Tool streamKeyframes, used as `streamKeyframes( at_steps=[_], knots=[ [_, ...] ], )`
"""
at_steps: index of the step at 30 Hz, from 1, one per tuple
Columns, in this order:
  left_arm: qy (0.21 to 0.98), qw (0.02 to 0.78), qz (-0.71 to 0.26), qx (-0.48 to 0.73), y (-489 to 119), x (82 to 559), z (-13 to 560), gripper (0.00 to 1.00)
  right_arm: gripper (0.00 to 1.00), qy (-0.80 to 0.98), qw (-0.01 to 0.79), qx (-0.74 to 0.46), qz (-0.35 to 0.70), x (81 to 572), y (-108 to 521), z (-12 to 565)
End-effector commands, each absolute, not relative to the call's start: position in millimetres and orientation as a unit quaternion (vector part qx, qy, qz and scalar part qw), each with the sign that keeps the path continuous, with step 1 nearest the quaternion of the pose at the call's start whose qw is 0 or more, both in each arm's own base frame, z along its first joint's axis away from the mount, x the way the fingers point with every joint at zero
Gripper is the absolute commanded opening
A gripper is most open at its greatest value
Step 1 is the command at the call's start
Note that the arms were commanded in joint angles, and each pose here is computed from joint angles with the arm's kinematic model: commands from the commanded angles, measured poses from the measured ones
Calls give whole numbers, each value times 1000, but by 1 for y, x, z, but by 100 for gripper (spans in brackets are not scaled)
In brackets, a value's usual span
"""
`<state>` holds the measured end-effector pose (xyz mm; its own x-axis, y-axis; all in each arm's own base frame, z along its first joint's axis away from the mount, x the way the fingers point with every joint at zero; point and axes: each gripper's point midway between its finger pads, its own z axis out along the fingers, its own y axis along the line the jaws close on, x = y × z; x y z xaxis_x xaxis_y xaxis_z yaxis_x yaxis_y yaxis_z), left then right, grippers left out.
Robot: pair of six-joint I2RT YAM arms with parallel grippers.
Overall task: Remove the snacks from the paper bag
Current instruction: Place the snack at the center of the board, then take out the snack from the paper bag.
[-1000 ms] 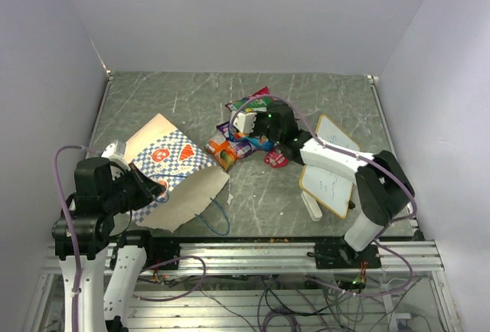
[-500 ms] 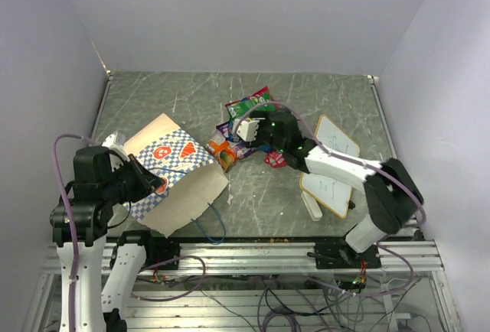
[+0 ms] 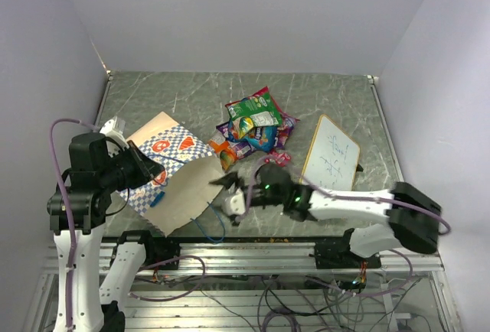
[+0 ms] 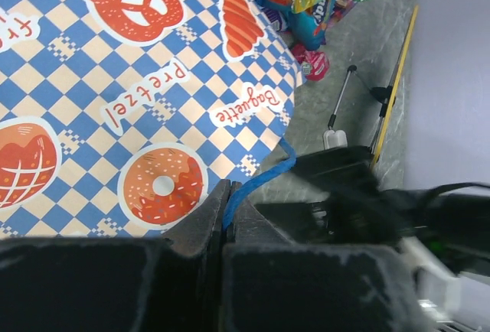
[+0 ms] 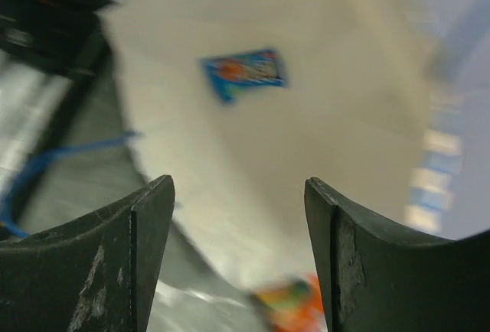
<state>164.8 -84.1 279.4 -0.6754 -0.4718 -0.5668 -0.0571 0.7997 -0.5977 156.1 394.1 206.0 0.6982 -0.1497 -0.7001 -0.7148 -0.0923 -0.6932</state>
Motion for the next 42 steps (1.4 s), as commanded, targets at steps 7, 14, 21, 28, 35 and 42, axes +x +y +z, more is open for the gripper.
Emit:
streamKeyframes(
  at_steps=[7, 14, 21, 28, 35, 42],
  knots=[
    [853, 412, -304, -105, -93, 170, 317, 7, 68, 447, 628, -531, 351, 155, 512, 157],
    [844, 409, -335, -94, -103, 174, 324, 7, 70, 501, 632, -478, 347, 188, 560, 127],
    [828, 414, -371, -65, -115, 179, 339, 7, 72, 528, 600, -439, 411, 187, 592, 108],
    [826, 401, -394, -38, -124, 179, 345, 7, 75, 555, 582, -415, 425, 197, 622, 79],
    [828, 383, -408, -27, -129, 175, 342, 7, 77, 583, 559, -420, 412, 208, 654, 41],
    [832, 386, -397, -28, -126, 170, 343, 7, 61, 617, 526, -464, 357, 212, 641, -9]
  ],
)
